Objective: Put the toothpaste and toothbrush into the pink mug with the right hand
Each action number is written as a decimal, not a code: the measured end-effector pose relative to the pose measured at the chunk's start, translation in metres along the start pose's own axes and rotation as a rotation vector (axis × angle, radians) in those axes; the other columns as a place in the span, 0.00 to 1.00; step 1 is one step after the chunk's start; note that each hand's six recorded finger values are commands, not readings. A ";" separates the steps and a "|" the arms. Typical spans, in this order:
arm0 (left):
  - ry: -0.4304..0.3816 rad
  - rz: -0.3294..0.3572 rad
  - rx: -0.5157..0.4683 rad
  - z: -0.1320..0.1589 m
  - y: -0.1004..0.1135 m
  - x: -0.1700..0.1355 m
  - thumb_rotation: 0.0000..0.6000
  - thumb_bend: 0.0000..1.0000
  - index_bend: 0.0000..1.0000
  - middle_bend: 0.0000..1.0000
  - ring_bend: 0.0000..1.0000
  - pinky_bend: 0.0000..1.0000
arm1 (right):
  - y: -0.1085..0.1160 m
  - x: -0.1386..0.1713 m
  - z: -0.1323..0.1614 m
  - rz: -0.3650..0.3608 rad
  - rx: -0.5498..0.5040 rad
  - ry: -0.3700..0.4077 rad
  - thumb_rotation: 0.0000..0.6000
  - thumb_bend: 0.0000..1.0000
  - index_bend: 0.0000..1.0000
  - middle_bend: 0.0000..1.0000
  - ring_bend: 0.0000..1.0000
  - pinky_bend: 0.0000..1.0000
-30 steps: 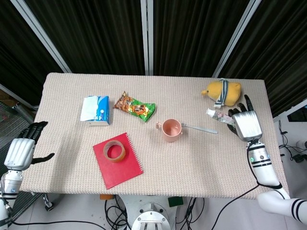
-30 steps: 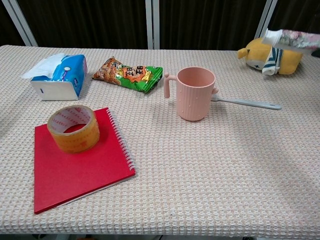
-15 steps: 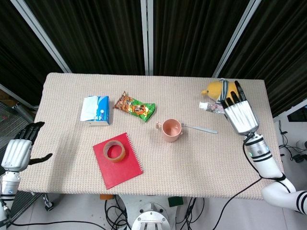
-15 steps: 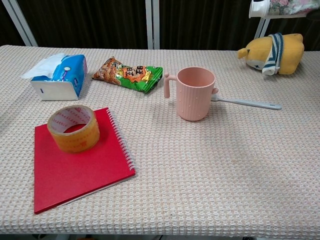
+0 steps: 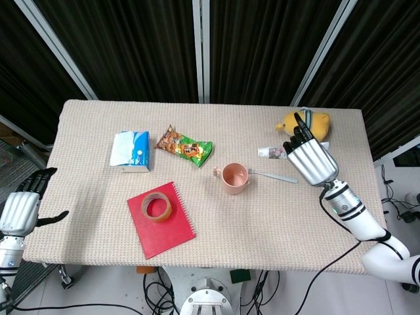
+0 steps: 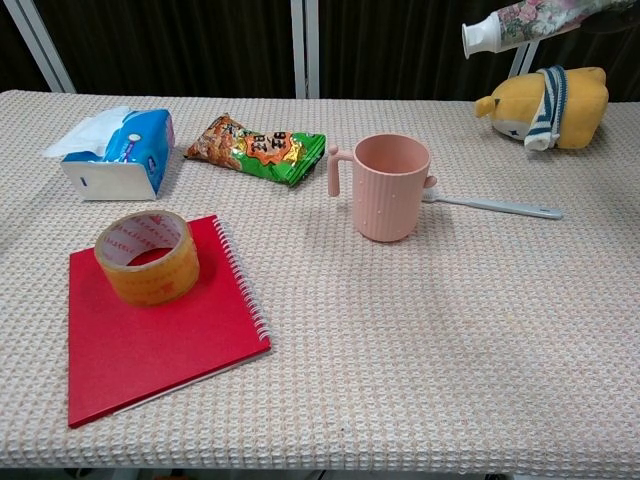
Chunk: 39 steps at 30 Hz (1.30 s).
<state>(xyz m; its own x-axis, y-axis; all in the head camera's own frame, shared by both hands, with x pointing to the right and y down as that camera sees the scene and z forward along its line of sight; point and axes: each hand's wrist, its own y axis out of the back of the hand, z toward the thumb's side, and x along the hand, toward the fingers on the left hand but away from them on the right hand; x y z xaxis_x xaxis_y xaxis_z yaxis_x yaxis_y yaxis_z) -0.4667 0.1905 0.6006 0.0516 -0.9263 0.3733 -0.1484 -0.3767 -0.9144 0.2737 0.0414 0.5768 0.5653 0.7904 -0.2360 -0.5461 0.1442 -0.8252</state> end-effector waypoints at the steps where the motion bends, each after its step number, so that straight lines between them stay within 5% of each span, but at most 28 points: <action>1: 0.000 0.000 0.000 0.000 0.000 0.000 0.90 0.07 0.08 0.11 0.10 0.22 | 0.001 -0.001 0.001 -0.001 0.012 0.010 1.00 0.66 0.87 0.74 0.28 0.00; 39: 0.011 0.048 -0.028 -0.009 0.009 -0.001 0.90 0.08 0.08 0.11 0.10 0.22 | 0.031 -0.045 0.065 -0.129 0.368 0.384 1.00 0.60 0.87 0.73 0.29 0.00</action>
<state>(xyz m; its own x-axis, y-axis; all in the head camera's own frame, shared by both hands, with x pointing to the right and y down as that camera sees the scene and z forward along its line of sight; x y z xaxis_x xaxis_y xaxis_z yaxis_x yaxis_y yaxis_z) -0.4770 0.1879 0.5939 0.0330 -0.9430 0.3312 -0.1782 -0.3316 -0.9264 0.1916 0.0487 0.5953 0.7893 0.4884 -0.3721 -0.5989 0.4789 -0.6419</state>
